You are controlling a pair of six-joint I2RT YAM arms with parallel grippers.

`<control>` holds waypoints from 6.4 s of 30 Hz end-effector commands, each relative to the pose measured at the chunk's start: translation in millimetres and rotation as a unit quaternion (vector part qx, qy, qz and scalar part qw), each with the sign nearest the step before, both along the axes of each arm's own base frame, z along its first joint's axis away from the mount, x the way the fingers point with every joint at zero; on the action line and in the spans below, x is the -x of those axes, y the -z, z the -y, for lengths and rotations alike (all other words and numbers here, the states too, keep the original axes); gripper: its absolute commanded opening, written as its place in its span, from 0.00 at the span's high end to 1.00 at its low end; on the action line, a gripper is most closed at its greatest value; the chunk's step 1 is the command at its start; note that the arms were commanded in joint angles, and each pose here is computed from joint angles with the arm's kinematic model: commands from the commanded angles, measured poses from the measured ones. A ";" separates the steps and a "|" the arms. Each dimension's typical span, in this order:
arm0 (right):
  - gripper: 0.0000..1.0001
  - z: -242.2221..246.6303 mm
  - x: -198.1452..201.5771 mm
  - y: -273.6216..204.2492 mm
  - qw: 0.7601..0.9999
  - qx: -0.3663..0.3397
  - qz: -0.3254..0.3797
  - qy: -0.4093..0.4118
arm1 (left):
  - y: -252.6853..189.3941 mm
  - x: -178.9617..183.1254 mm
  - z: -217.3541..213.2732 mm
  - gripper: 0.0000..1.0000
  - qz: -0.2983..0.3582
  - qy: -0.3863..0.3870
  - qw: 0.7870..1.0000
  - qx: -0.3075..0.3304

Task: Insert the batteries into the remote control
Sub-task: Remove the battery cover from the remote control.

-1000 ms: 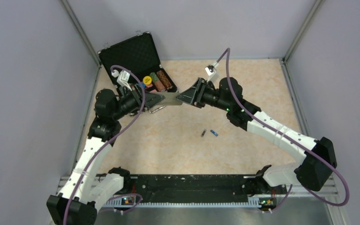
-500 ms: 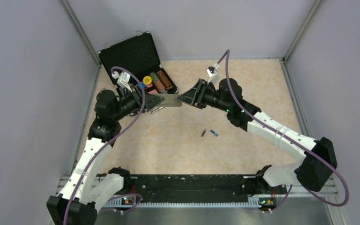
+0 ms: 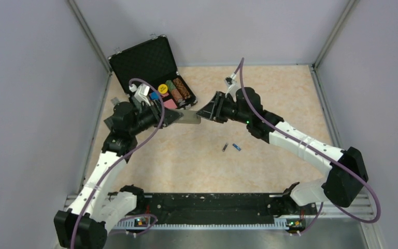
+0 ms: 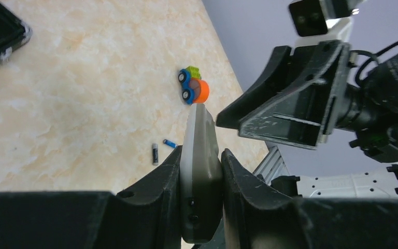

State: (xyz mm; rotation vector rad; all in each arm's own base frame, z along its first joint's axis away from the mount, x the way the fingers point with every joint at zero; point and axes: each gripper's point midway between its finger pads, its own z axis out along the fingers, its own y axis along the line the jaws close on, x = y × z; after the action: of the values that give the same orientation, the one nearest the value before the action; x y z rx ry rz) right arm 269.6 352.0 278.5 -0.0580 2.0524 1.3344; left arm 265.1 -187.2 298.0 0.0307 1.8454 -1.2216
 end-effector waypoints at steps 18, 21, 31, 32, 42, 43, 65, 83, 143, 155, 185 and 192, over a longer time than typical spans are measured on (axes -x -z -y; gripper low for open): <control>0.65 24.1 30.6 163.5 0.984 0.140 -0.102 -0.035 | 194.9 21.9 16.7 1.00 -0.172 -0.002 0.985 0.009; 0.65 19.4 37.4 178.5 0.983 0.132 -0.118 -0.043 | 212.0 25.4 11.4 1.00 -0.184 -0.019 0.983 0.003; 0.64 -17.0 40.7 195.1 0.987 0.092 -0.124 -0.055 | 247.6 34.7 1.7 1.00 -0.219 -0.043 0.975 -0.015; 0.66 -17.8 40.4 198.0 0.986 0.090 -0.128 -0.052 | 248.7 35.2 1.0 1.00 -0.219 -0.045 0.975 -0.018; 0.71 -17.3 40.2 216.1 0.982 0.091 -0.161 -0.033 | 258.4 37.8 -6.3 1.00 -0.222 -0.056 0.972 -0.045; 0.72 -17.9 41.3 218.8 0.981 0.091 -0.167 -0.035 | 259.3 38.1 -6.4 1.00 -0.224 -0.056 0.972 -0.045; 0.71 -9.3 36.2 223.7 0.977 0.137 -0.163 -0.023 | 276.9 39.6 -13.8 1.00 -0.256 -0.067 0.961 -0.086; 0.71 -13.1 32.4 196.3 0.986 0.101 -0.131 -0.021 | 290.1 41.6 -19.9 1.00 -0.268 -0.072 0.954 -0.114; 0.70 -28.7 57.0 234.4 0.975 0.030 -0.201 -0.088 | 292.8 46.5 -6.9 1.00 -0.284 -0.034 0.954 -0.092; 0.70 -46.6 57.5 197.1 0.977 -0.061 -0.154 -0.134 | 291.7 43.7 -5.2 1.00 -0.284 -0.032 0.954 -0.090; 0.69 -44.0 40.1 93.4 0.976 -0.179 -0.020 -0.126 | 295.3 32.7 -26.9 1.00 -0.280 -0.096 0.945 -0.137; 0.68 -34.9 25.2 112.3 0.989 -0.123 -0.035 -0.080 | 291.9 31.6 -26.7 1.00 -0.277 -0.094 0.946 -0.140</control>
State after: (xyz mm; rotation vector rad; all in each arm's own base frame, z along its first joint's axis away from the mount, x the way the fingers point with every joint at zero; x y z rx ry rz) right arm 253.5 368.6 92.5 0.0998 2.1757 1.5598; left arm 268.5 -176.3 59.2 -0.3713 2.2014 -1.0639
